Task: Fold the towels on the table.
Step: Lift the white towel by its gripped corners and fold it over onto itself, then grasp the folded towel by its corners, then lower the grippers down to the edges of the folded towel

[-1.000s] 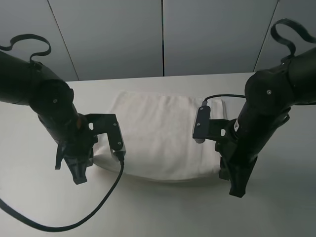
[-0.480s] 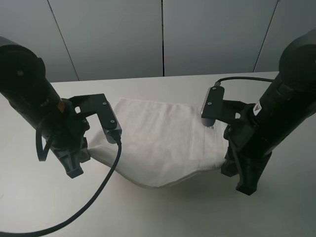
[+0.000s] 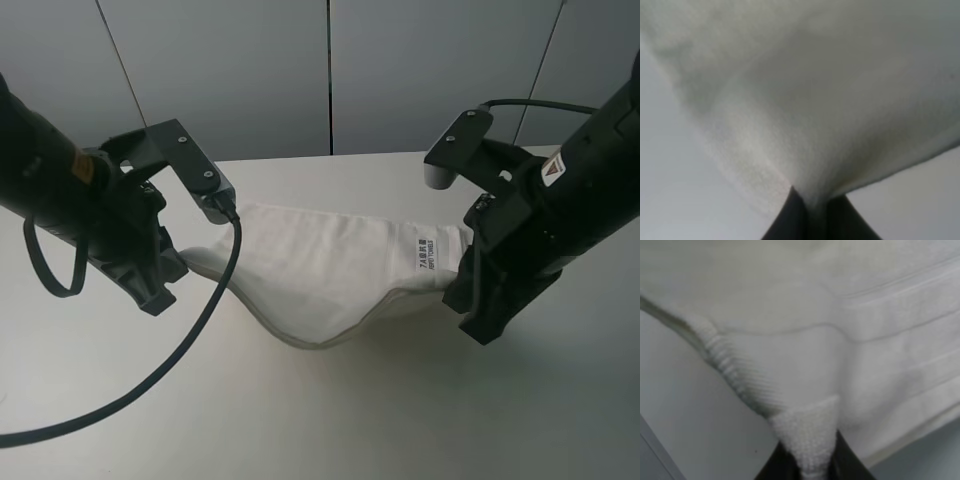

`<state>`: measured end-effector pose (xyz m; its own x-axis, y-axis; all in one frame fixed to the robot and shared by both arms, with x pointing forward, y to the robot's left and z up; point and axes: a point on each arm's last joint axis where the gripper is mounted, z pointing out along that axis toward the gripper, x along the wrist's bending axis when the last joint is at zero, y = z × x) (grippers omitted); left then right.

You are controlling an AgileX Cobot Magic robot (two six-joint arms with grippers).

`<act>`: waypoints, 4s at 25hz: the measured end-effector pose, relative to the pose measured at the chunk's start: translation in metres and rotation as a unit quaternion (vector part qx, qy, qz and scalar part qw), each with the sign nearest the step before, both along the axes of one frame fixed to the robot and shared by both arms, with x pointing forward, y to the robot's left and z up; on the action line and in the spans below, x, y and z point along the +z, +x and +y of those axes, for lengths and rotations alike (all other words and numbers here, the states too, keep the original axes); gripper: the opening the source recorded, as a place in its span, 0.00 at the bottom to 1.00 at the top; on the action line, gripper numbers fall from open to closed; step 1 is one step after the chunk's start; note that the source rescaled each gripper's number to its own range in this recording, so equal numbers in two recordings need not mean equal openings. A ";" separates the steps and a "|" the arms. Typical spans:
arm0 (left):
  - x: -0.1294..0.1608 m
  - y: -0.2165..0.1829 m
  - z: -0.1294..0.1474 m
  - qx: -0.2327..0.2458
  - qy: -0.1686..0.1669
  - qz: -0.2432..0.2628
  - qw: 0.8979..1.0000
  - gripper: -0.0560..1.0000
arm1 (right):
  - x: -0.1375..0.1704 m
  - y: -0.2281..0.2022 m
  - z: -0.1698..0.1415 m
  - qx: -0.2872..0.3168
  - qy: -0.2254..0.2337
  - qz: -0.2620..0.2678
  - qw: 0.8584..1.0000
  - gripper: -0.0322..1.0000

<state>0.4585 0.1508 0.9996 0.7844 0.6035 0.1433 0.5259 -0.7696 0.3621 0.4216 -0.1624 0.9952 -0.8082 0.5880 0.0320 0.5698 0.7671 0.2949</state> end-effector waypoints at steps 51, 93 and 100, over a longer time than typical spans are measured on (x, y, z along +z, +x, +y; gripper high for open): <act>-0.059 0.078 0.005 0.121 -0.111 -0.129 0.978 0.08 | -0.066 0.079 -0.001 -0.265 -0.058 -0.185 0.945 0.03; -0.077 0.123 0.011 0.148 -0.170 -0.167 0.960 0.96 | -0.078 0.109 -0.017 -0.398 0.029 -0.228 0.888 0.99; -0.072 0.130 0.013 0.177 -0.149 -0.148 0.961 0.93 | -0.079 0.108 -0.015 -0.400 0.042 -0.215 0.890 1.00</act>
